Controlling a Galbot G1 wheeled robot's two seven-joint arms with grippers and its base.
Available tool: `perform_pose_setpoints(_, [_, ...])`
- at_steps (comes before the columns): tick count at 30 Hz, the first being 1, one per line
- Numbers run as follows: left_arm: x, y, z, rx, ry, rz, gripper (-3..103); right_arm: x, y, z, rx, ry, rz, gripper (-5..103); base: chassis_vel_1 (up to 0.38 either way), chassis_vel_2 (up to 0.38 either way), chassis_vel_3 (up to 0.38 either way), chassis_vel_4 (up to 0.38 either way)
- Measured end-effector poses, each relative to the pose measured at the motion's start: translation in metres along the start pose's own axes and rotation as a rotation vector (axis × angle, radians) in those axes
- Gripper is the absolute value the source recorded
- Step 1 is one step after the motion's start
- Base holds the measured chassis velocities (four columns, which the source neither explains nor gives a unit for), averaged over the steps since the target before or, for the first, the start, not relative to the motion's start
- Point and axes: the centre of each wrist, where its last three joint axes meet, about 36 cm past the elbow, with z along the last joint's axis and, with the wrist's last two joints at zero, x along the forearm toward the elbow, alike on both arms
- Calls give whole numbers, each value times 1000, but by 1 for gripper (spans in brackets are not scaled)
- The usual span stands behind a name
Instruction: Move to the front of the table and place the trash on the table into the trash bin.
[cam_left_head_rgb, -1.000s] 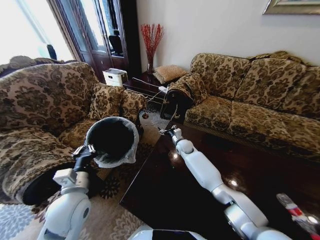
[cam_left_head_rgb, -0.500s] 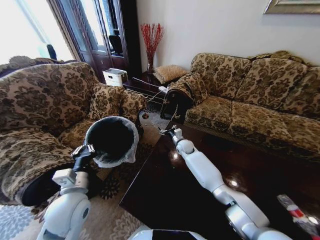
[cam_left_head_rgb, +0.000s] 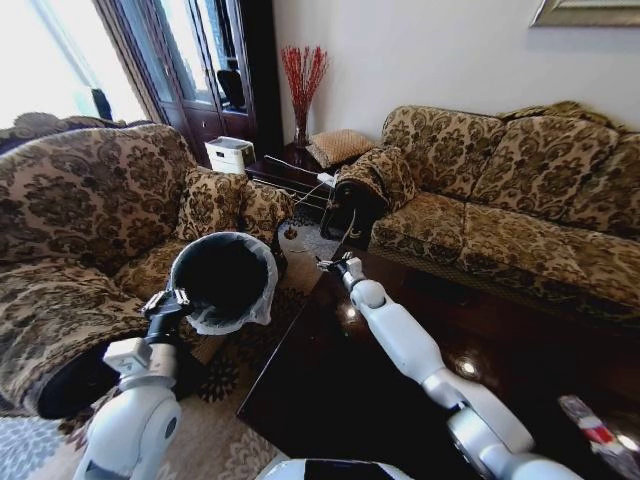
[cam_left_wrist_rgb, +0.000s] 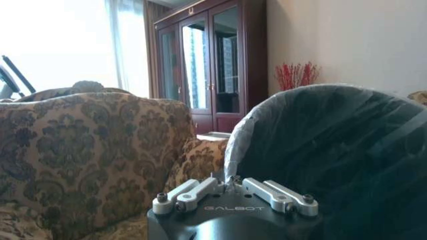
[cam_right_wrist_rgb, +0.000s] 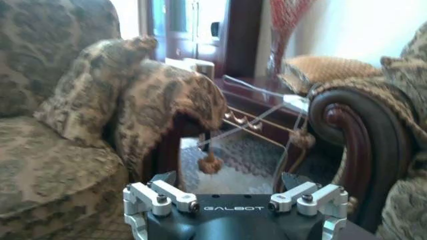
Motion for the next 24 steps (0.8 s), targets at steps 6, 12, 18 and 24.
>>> perform_pose_setpoints(6, [0,3,-2,-6,-4,-3,2,-16,-8,3,-21,52,43,100,0,0,0,0])
perform_pose_setpoints(12, [-1,2,-2,-4,-5,0,2,-11,-28,14,-15,105,88,100,0,0,0,0])
perform_pose_setpoints(18, [-2,0,1,0,2,10,2,-2,-55,30,-76,164,115,100,0,0,0,0])
perform_pose_setpoints(24, [-3,0,3,-2,5,12,2,0,-61,44,-128,186,98,100,0,0,0,0])
